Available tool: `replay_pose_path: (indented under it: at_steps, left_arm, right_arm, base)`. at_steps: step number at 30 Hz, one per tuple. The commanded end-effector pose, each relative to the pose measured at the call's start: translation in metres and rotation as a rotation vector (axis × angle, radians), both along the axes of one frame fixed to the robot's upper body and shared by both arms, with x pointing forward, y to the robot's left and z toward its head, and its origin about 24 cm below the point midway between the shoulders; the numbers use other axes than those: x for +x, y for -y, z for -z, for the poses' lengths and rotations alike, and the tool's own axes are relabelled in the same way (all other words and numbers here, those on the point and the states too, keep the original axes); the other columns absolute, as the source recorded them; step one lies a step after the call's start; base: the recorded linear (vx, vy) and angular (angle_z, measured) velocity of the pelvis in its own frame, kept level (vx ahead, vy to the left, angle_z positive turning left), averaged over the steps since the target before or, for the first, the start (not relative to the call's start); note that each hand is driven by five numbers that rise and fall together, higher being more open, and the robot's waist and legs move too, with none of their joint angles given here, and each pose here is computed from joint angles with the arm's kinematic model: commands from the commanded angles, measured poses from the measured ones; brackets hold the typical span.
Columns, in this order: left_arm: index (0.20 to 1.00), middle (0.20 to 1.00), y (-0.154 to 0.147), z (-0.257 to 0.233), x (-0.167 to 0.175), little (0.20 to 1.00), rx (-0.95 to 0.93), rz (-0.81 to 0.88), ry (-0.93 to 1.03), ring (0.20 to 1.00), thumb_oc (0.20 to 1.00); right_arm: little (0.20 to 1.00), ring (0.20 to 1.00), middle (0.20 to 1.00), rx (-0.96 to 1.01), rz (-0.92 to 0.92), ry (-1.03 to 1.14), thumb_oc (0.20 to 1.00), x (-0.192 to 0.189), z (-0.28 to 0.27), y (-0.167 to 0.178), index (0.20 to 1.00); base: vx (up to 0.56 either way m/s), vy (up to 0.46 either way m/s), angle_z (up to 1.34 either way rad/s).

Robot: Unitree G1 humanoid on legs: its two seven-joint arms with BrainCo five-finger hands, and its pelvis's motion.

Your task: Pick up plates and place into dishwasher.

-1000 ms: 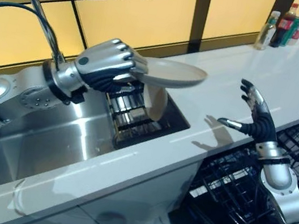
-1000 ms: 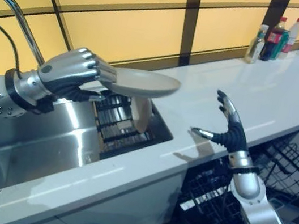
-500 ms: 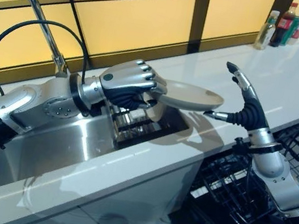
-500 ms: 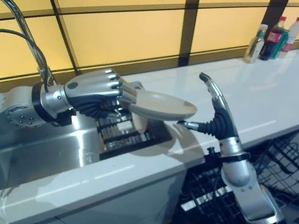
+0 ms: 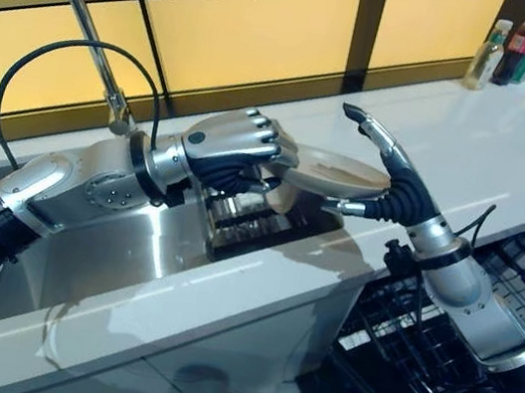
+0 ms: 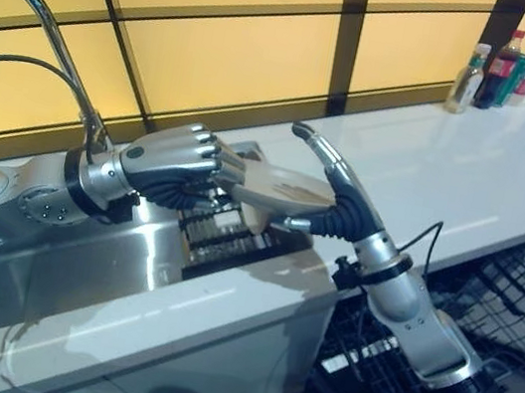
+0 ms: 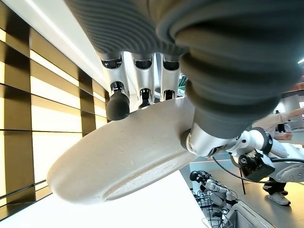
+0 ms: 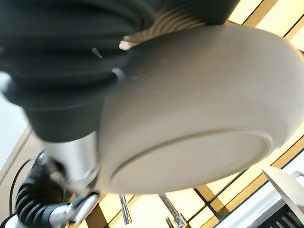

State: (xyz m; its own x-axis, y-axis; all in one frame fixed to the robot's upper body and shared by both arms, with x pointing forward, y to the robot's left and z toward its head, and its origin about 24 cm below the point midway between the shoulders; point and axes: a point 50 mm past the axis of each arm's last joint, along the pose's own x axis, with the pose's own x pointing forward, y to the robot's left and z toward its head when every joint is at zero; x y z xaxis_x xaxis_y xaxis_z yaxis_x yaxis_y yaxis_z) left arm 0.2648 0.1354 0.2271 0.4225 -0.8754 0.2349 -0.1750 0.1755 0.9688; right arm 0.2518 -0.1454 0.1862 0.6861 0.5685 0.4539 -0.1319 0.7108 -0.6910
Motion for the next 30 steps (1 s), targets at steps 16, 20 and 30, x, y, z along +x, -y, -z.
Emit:
replay_pose_path:
  at_steps: [16,20,30]
  left_arm:
    - [0.2,0.2,-0.008,-0.036,-0.001,0.2,-0.12,-0.009,0.131,0.2,0.2]
    - [0.2,0.2,-0.022,-0.032,0.006,0.2,-0.293,-0.088,0.047,0.2,0.2]
    - [1.0,1.0,-0.047,0.052,-0.002,1.0,-1.029,-0.137,-0.494,1.0,1.0]
  right_arm:
    - [0.2,0.2,0.2,0.021,0.017,0.061,0.2,-0.003,-0.018,0.008,0.2]
    - [0.2,0.2,0.2,0.017,0.109,0.079,0.2,-0.003,-0.015,0.021,0.2]
    - [0.2,0.2,0.2,0.124,0.24,-0.023,0.2,-0.008,0.007,0.047,0.2]
  base:
    - [-0.01,0.008,0.0]
    - [-0.05,0.055,-0.01]
    - [-0.07,0.073,-0.08]
